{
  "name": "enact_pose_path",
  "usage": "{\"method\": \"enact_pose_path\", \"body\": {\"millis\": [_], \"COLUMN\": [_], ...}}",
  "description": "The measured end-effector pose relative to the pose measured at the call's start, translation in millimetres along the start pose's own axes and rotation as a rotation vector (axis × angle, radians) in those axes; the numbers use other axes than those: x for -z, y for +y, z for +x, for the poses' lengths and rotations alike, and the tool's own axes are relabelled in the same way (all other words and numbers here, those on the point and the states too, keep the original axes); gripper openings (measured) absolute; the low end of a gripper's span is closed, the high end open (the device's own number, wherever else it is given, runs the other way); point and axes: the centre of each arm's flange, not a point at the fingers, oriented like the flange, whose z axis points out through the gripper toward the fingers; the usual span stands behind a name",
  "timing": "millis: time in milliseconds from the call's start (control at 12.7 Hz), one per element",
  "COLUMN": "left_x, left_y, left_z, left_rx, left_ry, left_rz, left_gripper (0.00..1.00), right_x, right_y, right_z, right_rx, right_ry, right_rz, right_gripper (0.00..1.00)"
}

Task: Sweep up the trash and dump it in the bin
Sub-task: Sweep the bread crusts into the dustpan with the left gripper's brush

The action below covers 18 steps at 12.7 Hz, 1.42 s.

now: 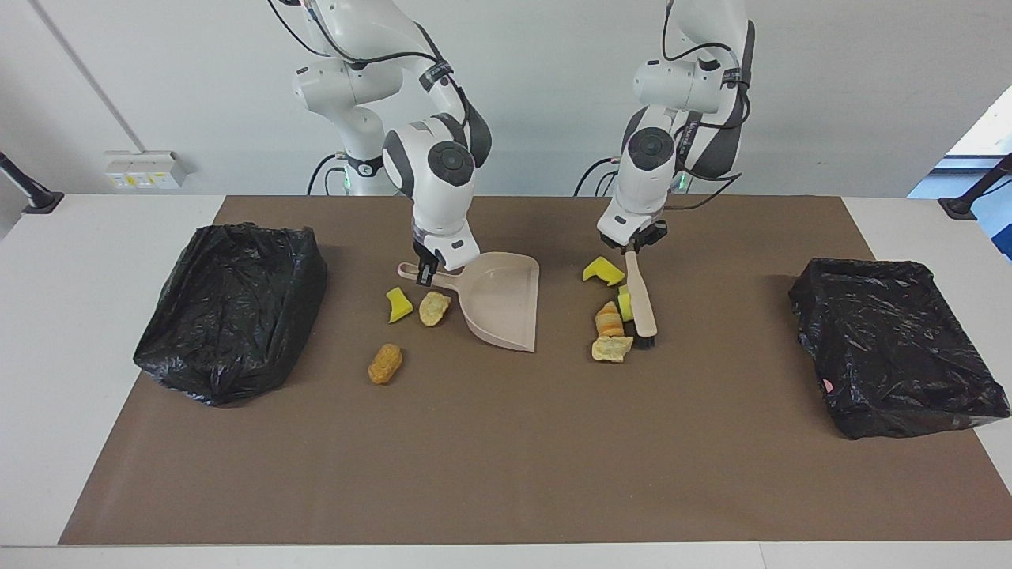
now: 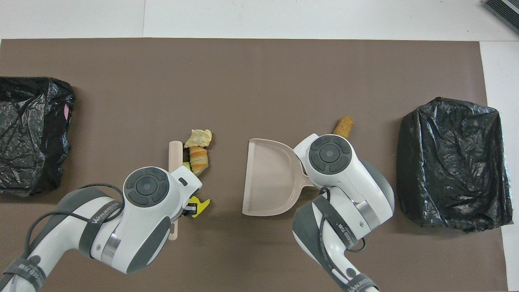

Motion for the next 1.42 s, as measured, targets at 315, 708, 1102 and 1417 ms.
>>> {"method": "enact_pose_path", "body": {"millis": [315, 708, 1102, 1417], "left_x": [11, 12, 43, 67], "left_y": [46, 98, 144, 140], "left_z": [-1, -9, -32, -35], "left_rx": [-0.050, -0.075, -0.134, -0.015], "left_ry": [0.038, 0.018, -0.025, -0.100], "left_rz": [-0.060, -0.177, -0.233, -0.204], "left_gripper": [0.26, 0.26, 0.26, 0.26], "right_x": [0, 0, 0, 0], "right_y": [0, -1, -1, -1], "right_z": [0, 0, 0, 0], "right_rx": [-0.004, -0.006, -0.008, -0.008], "right_ry": [0.000, -0.003, -0.003, -0.003], "right_rz": [0.000, 0.003, 0.003, 0.003], "right_gripper": [0.32, 0.32, 0.32, 0.32]}}
